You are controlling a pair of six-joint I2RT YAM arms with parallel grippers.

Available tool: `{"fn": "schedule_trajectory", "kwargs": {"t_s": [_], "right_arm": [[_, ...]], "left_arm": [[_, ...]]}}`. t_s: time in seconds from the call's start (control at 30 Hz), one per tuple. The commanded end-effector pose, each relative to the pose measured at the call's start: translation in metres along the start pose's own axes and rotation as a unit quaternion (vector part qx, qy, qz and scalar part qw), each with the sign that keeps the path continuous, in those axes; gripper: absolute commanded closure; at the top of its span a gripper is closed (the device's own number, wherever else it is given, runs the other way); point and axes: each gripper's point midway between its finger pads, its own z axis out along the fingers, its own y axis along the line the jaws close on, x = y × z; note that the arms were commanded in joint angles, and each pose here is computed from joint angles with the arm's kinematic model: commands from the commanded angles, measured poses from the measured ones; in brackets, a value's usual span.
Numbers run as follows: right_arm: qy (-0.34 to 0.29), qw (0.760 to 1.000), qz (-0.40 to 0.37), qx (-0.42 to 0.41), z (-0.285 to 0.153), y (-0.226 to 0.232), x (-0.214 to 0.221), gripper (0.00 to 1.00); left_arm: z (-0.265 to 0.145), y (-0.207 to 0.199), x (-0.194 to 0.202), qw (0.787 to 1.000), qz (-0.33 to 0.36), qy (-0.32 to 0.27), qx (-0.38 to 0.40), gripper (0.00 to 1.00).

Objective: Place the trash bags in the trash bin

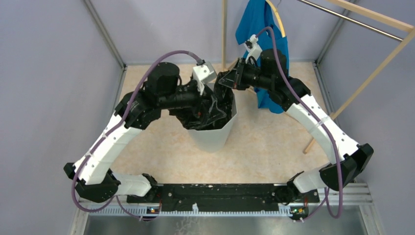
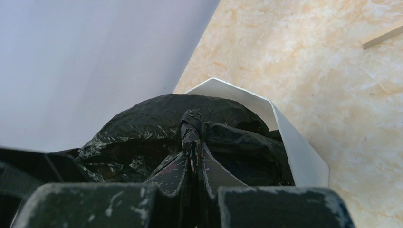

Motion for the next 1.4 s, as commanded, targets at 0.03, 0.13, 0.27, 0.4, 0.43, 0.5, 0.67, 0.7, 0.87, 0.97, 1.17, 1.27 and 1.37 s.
{"fn": "schedule_trajectory", "kwargs": {"t_s": [0.03, 0.13, 0.27, 0.4, 0.43, 0.5, 0.67, 0.7, 0.87, 0.97, 1.17, 1.27, 1.37], "right_arm": [[-0.024, 0.999, -0.011, -0.032, -0.002, 0.014, -0.018, 0.97], [-0.020, 0.999, -0.012, -0.027, -0.001, 0.009, -0.016, 0.97], [-0.016, 0.999, -0.039, 0.000, -0.005, -0.004, -0.013, 0.94], [-0.002, 0.997, -0.072, 0.033, -0.011, -0.017, -0.008, 0.88], [0.001, 0.996, -0.080, 0.039, -0.013, -0.020, -0.007, 0.85], [0.006, 0.994, -0.094, 0.056, -0.017, -0.026, -0.005, 0.81], [0.006, 0.987, -0.122, 0.103, -0.032, -0.040, -0.006, 0.54], [0.000, 0.986, -0.127, 0.108, -0.038, -0.040, -0.009, 0.45], [-0.009, 0.986, -0.128, 0.110, -0.054, -0.031, -0.007, 0.19], [-0.006, 0.984, -0.135, 0.115, -0.055, -0.021, 0.001, 0.17], [-0.018, 0.964, -0.191, 0.182, -0.056, -0.014, 0.009, 0.18], [-0.012, 0.958, -0.211, 0.194, -0.049, -0.020, 0.015, 0.24], [-0.016, 0.955, -0.235, 0.181, -0.038, -0.018, 0.020, 0.27]], "left_arm": [[-0.005, 0.024, 0.001, 0.993, 0.027, 0.008, -0.119, 0.11], [-0.016, 0.051, 0.000, 0.978, 0.010, 0.000, -0.207, 0.35], [-0.030, 0.079, 0.006, 0.953, -0.021, 0.014, -0.301, 0.55], [-0.029, 0.098, 0.012, 0.941, -0.029, 0.025, -0.338, 0.86], [-0.031, 0.105, 0.011, 0.937, -0.033, 0.023, -0.348, 0.95], [-0.033, 0.116, 0.002, 0.932, -0.038, 0.007, -0.360, 1.00], [-0.038, 0.151, -0.018, 0.922, -0.053, -0.033, -0.382, 1.00], [-0.036, 0.158, -0.018, 0.921, -0.056, -0.035, -0.384, 1.00], [-0.023, 0.187, -0.019, 0.916, -0.068, -0.041, -0.394, 1.00], [-0.018, 0.197, -0.019, 0.917, -0.079, -0.046, -0.389, 1.00], [-0.024, 0.216, -0.020, 0.912, -0.091, -0.058, -0.396, 1.00], [-0.030, 0.223, -0.019, 0.911, -0.096, -0.061, -0.397, 1.00], [-0.032, 0.226, -0.017, 0.912, -0.102, -0.061, -0.392, 1.00]]}}
